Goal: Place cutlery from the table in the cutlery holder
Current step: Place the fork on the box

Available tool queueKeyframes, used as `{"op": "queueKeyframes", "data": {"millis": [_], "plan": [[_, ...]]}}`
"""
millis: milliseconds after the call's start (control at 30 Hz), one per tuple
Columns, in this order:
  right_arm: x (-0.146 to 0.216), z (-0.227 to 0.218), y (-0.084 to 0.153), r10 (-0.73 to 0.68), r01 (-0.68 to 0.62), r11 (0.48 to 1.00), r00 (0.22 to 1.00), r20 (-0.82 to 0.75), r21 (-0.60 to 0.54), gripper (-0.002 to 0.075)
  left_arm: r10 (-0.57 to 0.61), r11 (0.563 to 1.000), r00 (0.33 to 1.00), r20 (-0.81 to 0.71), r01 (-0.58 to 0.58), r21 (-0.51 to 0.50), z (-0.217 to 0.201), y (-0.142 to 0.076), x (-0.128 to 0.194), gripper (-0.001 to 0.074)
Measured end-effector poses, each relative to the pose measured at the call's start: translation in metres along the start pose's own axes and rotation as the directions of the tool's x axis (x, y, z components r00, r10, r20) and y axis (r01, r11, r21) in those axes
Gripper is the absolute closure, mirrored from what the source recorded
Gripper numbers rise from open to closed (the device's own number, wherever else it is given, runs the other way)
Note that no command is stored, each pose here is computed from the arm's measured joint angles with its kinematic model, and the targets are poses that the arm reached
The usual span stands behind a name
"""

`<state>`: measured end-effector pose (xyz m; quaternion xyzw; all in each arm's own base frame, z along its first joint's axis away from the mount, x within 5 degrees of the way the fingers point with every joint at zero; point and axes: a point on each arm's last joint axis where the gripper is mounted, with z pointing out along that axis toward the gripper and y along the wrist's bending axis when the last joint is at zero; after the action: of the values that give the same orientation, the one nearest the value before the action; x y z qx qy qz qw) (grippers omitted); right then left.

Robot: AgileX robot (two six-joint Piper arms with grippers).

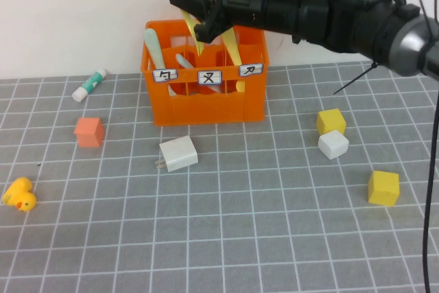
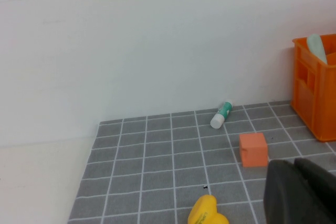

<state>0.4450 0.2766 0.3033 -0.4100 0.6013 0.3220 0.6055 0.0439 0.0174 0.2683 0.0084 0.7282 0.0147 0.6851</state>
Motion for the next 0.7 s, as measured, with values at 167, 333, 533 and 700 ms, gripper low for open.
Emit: {"op": "queueKeyframes", "data": {"millis": [167,333,533,700], "plan": [[0.01,0.003,-0.001,-0.044,0.044,0.999,0.999,-0.016,0.002,0.0567,0.0,1.0,1.0,0.0,0.0,0.0,0.0,0.0,0.0,0.0736],[0.012,0.003,-0.006,-0.06,0.062,0.997,0.998,-0.036,0.049,0.0568,0.0,1.0,1.0,0.0,0.0,0.0,0.0,0.0,0.0,0.0736],[0.015,0.003,-0.011,-0.054,0.06,0.993,0.997,-0.055,0.103,0.0568,0.0,1.0,1.0,0.0,0.0,0.0,0.0,0.0,0.0,0.0736],[0.026,0.007,-0.012,-0.035,0.042,0.994,0.997,-0.067,0.098,0.0568,0.0,1.0,1.0,0.0,0.0,0.0,0.0,0.0,0.0,0.0736]]}}
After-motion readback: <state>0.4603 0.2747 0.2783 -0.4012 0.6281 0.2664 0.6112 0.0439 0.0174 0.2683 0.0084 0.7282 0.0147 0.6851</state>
